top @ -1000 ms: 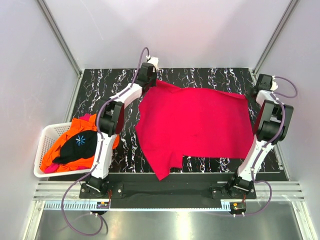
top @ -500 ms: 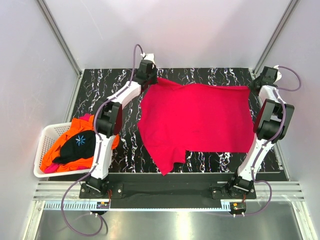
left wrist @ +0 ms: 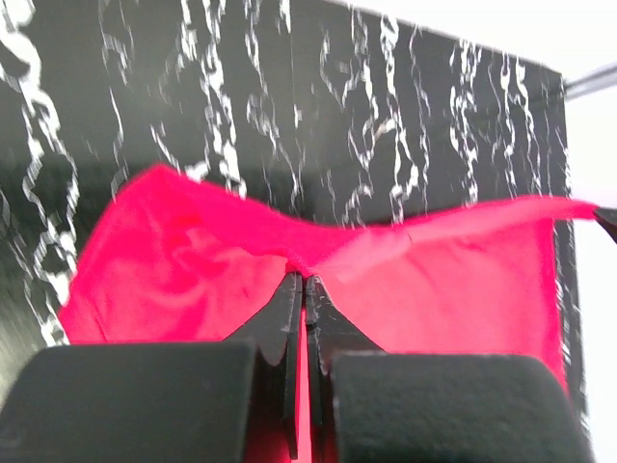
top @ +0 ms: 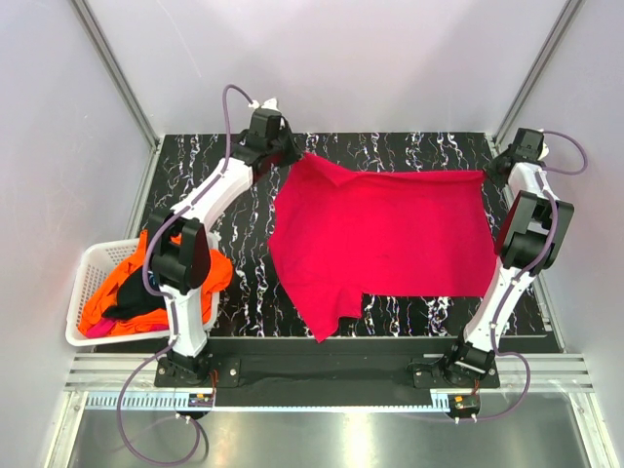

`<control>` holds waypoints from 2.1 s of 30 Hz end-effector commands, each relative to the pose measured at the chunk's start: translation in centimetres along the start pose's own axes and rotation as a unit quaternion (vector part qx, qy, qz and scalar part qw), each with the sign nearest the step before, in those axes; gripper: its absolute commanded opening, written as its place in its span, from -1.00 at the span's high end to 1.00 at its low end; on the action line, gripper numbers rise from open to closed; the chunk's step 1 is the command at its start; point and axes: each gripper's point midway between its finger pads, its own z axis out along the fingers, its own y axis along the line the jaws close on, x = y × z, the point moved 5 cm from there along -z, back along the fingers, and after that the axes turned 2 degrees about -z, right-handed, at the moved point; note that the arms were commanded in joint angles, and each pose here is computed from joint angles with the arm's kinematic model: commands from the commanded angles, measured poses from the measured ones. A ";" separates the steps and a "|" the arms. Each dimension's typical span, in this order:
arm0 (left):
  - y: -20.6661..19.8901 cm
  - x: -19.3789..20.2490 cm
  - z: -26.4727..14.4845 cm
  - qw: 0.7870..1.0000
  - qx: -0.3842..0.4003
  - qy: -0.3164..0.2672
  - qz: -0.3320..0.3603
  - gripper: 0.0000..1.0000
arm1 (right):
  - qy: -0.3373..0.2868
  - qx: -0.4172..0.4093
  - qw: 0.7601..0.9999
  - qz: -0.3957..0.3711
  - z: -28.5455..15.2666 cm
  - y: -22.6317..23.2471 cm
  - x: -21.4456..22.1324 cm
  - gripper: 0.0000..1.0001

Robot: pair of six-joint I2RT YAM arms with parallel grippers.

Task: Fold and stack the t-shirts
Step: Fold the tshirt

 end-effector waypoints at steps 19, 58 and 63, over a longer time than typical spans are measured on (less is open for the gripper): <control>0.6 4.7 -6.6 0.992 0.032 0.108 -0.059 1.00 | 0.042 0.061 0.997 -0.005 -6.5 -1.4 -1.4 1.00; 4.5 11.3 -8.0 0.978 -0.009 0.194 -0.076 1.00 | 0.116 0.147 0.982 -0.014 -6.4 -5.6 3.5 1.00; 4.8 11.6 -7.9 0.977 -0.012 0.199 -0.076 1.00 | 0.112 0.158 0.981 -0.020 -6.3 -6.0 3.5 1.00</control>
